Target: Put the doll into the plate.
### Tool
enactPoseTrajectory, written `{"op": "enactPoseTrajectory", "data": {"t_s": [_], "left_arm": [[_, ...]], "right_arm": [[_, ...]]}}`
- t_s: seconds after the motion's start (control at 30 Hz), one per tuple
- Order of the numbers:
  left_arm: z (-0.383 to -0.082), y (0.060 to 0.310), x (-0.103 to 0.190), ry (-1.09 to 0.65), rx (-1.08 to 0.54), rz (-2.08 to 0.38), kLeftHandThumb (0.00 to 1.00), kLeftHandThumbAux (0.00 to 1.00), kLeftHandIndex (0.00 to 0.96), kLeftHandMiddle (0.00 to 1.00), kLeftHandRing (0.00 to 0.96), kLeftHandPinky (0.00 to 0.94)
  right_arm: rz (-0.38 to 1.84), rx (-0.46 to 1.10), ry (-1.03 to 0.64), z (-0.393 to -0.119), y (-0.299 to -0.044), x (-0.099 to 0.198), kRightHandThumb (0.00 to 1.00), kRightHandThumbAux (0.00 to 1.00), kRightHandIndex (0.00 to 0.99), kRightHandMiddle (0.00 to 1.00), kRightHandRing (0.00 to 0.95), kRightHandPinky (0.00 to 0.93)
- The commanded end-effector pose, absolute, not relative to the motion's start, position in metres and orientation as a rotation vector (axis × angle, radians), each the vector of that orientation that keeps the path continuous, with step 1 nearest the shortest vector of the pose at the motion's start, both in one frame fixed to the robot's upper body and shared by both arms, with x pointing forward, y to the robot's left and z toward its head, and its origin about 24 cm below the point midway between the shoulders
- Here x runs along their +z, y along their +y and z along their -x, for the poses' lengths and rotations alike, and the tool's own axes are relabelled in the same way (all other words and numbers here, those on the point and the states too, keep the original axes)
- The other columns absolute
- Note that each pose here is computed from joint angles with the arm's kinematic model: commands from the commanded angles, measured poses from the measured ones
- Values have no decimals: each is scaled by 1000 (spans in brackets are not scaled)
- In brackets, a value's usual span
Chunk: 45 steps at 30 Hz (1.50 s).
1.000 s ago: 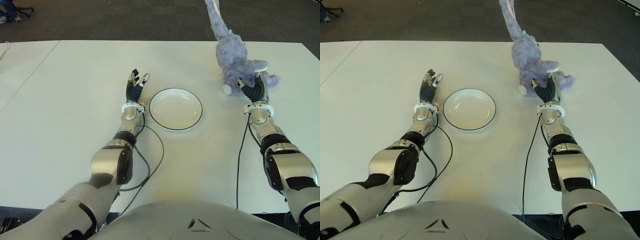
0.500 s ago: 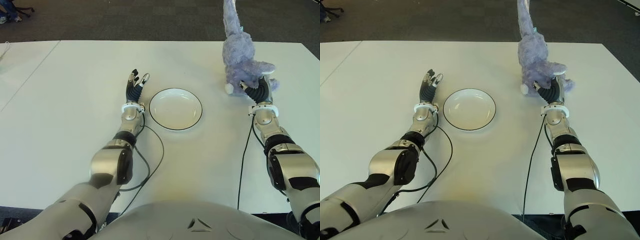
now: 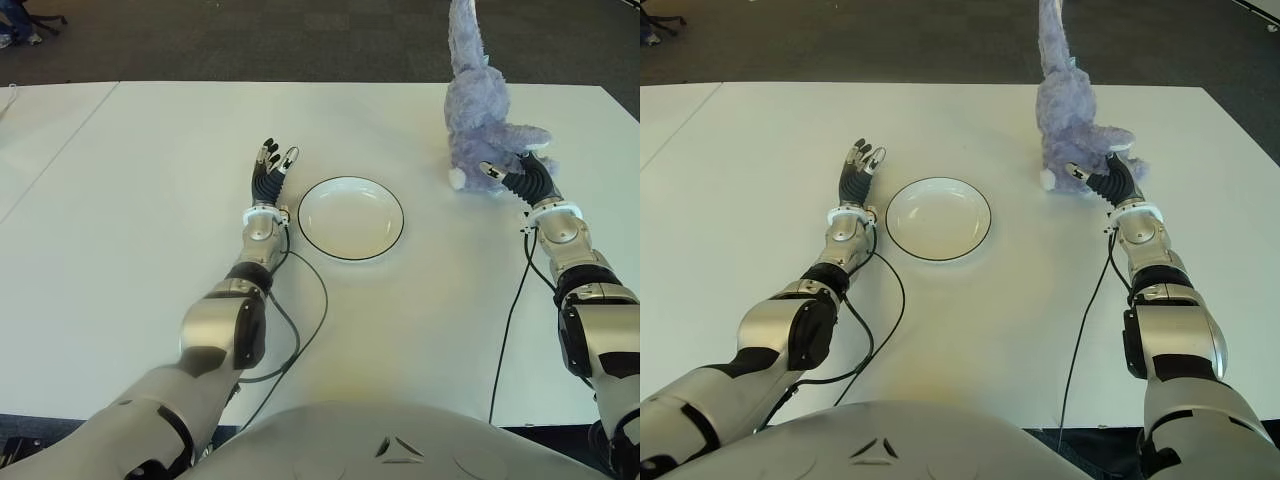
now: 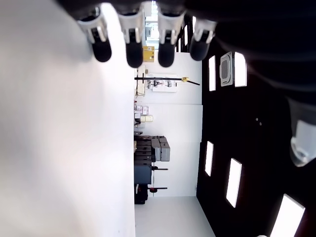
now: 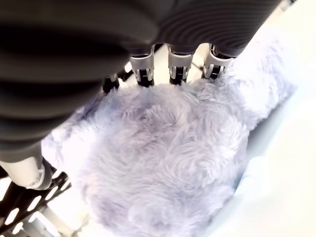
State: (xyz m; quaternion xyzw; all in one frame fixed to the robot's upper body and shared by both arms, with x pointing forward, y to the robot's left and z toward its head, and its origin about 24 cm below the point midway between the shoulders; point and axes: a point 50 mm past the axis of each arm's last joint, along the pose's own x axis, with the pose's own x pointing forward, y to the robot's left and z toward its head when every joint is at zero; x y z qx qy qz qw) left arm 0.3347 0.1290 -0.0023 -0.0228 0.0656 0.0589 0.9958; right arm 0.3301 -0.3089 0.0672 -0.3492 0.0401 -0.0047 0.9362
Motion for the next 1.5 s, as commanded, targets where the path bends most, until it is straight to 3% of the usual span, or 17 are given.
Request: {"op": "enactPoseTrajectory", "data": {"t_s": [0.03,0.13,0.37,0.77,1.07,1.5], "left_arm": [[-268,127,-84,564,143,43,0,469,0,101,97,14],[-268,129,-84,554,137,35,0,468,0,93,87,8],[-267,129,-84,552,137,47,0,442,0,89,83,3],[-268,128,-85,568,140,35,0,429,0,89,82,5],[-266,128,-86,565,138,53,0,441,0,97,87,0],[-266,127,-86,565,130,53,0,445,0,92,86,0]], "right_arm": [[518,349,387,-315,-259,-1,359,439,0,0,0,0],[577,500,372,-311,-241,-5,334,406,0,0,0,0],[693,599,367,-311,-233,-5,199,345,0,0,0,0],[716,648,357,-315,-218,-5,180,299,0,0,0,0],[722,600,354,-319,-216,-5,202,307,0,0,0,0],[544,321,341,-322,-230,-6,284,381,0,0,0,0]]}}
